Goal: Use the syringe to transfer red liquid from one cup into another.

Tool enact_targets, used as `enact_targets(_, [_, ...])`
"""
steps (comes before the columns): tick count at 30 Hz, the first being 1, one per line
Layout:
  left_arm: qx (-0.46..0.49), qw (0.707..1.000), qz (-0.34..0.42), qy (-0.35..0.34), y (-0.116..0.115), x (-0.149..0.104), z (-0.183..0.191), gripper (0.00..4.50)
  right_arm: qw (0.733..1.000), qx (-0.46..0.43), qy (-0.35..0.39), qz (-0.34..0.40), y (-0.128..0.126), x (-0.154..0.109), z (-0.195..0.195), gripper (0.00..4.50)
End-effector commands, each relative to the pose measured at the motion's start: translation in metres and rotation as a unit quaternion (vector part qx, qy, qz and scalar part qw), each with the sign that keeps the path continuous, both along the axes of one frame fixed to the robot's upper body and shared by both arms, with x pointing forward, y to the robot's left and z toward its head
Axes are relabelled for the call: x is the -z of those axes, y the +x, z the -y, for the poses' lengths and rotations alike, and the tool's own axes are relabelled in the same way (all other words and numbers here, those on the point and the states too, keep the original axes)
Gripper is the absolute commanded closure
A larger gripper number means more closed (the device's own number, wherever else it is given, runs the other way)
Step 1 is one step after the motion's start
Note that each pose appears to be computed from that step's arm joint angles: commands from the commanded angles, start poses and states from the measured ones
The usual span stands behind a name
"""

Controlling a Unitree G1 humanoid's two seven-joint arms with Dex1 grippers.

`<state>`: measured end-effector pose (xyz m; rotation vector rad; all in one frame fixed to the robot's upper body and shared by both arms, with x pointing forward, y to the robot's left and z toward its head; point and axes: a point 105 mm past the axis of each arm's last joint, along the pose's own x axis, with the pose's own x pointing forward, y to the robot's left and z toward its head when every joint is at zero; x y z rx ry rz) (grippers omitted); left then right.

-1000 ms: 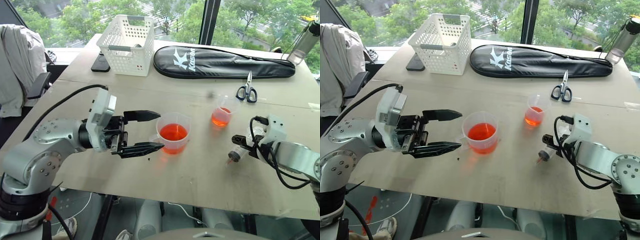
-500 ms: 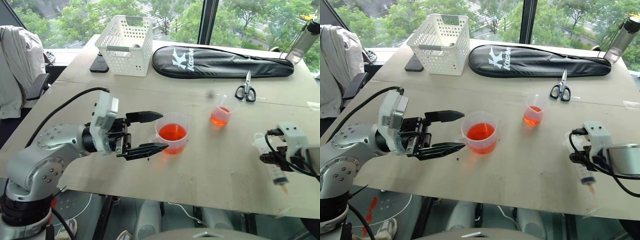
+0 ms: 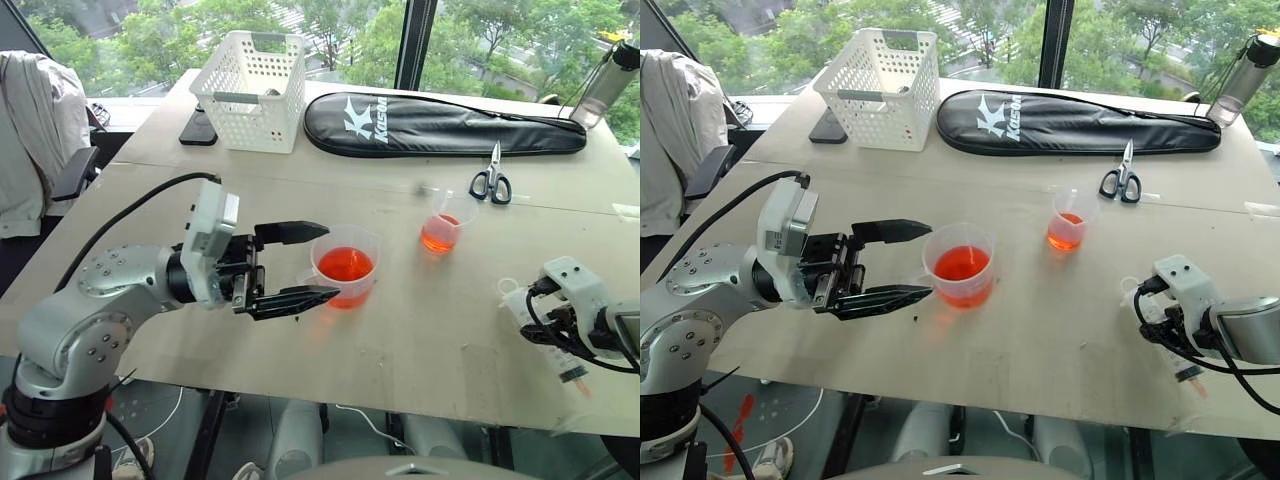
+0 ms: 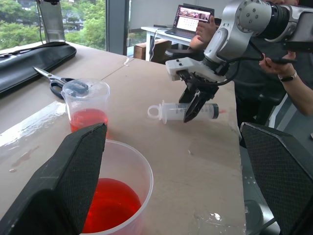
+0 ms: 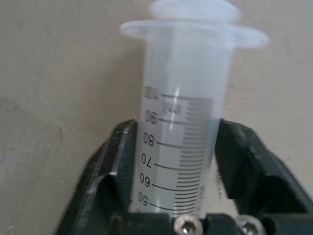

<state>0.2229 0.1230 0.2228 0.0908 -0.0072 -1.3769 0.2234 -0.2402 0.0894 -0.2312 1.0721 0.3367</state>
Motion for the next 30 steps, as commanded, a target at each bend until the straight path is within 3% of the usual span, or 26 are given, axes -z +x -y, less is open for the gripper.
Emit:
enact_targets(1, [0.01,1.0,0.021,0.0,-0.005,-0.006,0.001,0.0,1.0,-0.011,-0.005,0.003,0.002,-0.004,0.002,0.33])
enact_targets(2, [0.01,1.0,0.021,0.0,-0.005,-0.006,0.0,0.0,1.0,-0.007,-0.004,0.0,0.001,-0.003,0.003,0.08])
enact_targets(7, [0.008,1.0,0.02,0.0,-0.005,-0.005,-0.004,0.0,1.0,0.023,0.004,-0.014,-0.001,0.001,0.01,0.08])
enact_targets(10, [0.009,1.0,0.02,-0.001,-0.004,-0.004,-0.007,0.0,0.999,0.036,0.001,-0.015,0.002,0.003,0.013,0.82])
enact_targets(13, [0.01,1.0,0.02,0.0,-0.004,-0.004,-0.008,0.0,0.999,0.038,-0.003,-0.017,0.003,0.005,0.014,2.1])
enact_targets(14, [0.01,1.0,0.021,-0.001,-0.004,-0.004,-0.009,0.0,0.999,0.037,-0.007,-0.017,0.003,0.005,0.015,2.78])
enact_targets(15, [0.011,1.0,0.021,-0.001,-0.003,-0.004,-0.009,0.0,0.999,0.037,-0.01,-0.016,0.003,0.005,0.016,2.97])
enact_targets(19, [0.011,1.0,0.022,-0.003,-0.003,-0.002,-0.008,0.0,0.999,0.0,-0.041,0.016,-0.003,-0.002,0.018,2.97])
enact_targets(24, [0.001,1.0,0.019,-0.02,0.001,-0.005,-0.013,0.0,0.97,-0.063,0.144,0.184,-0.005,-0.069,-0.014,2.97])
enact_targets(30, [0.0,0.999,0.01,-0.04,0.01,-0.008,-0.021,0.0,0.856,-0.137,0.292,0.404,-0.003,-0.16,-0.05,2.97])
